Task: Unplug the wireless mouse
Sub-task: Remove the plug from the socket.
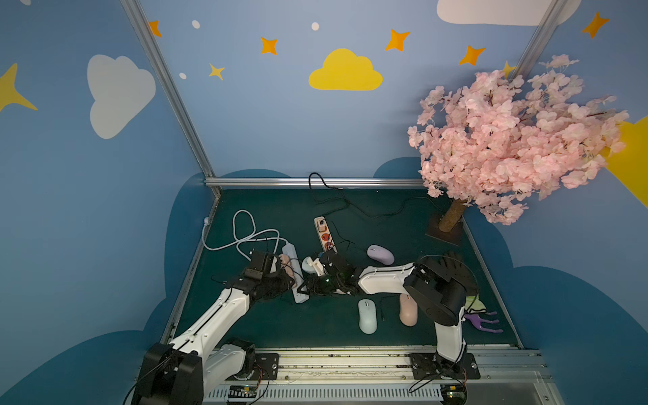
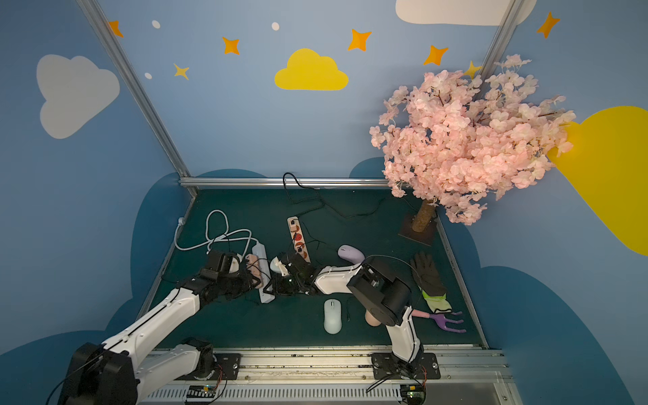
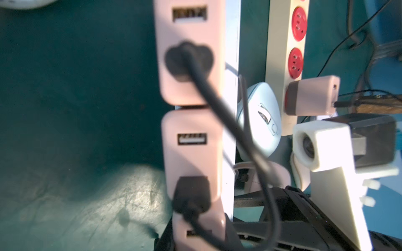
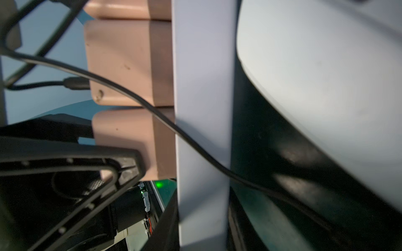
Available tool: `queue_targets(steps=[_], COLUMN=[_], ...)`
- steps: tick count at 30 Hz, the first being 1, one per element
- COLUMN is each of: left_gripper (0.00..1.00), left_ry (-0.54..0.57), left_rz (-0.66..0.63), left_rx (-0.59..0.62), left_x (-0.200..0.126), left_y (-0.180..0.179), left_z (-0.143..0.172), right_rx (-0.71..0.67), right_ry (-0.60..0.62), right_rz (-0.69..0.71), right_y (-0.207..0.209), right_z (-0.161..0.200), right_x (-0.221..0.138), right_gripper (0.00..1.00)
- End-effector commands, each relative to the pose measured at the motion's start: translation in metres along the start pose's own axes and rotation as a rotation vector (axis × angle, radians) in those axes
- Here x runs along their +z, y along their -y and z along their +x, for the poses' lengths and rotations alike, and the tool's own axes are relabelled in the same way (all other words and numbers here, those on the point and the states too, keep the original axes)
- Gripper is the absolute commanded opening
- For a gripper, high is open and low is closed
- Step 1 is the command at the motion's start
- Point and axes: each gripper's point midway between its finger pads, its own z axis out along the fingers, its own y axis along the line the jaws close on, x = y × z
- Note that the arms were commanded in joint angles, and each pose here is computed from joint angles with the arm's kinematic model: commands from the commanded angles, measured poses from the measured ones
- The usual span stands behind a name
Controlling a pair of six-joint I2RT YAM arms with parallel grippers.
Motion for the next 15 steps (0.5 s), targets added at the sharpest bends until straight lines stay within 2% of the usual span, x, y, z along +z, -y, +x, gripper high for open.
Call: queue_targets(steps=[1, 4, 10, 12, 15], left_gripper=[0.04, 0.04, 0.04, 0.04, 0.04], left_ry=[0.034, 0.035, 0.066, 0.061, 0.054], left_rz=[0.153, 0.138, -0.124, -0.118, -0.031], left_rx=[-0.044, -0.024, 0.126, 0.132, 0.048], left_x=[-0.005, -0.005, -0.020, -0.022, -0.019], left_y=[0.018, 0.014, 0.003, 0.006, 0.009], left_z=[-0.006, -0.006, -0.011, -0.010, -0.008], right_rx=[0.079, 0.077, 0.072, 0.073, 0.076], right_ry=[0.037, 0.038, 0.035, 0.036, 0.034], right_rz=[0.166, 0.172, 0.175, 0.171, 0.173], right_y=[0.047, 0.047, 0.047, 0.046, 0.048], right_z=[-0.001, -0.001, -0.001, -0.002, 0.000], right_x=[-0.007, -0.008, -0.006, -0.006, -0.006], right_gripper=[0.00, 0.00, 0.00, 0.00, 0.00])
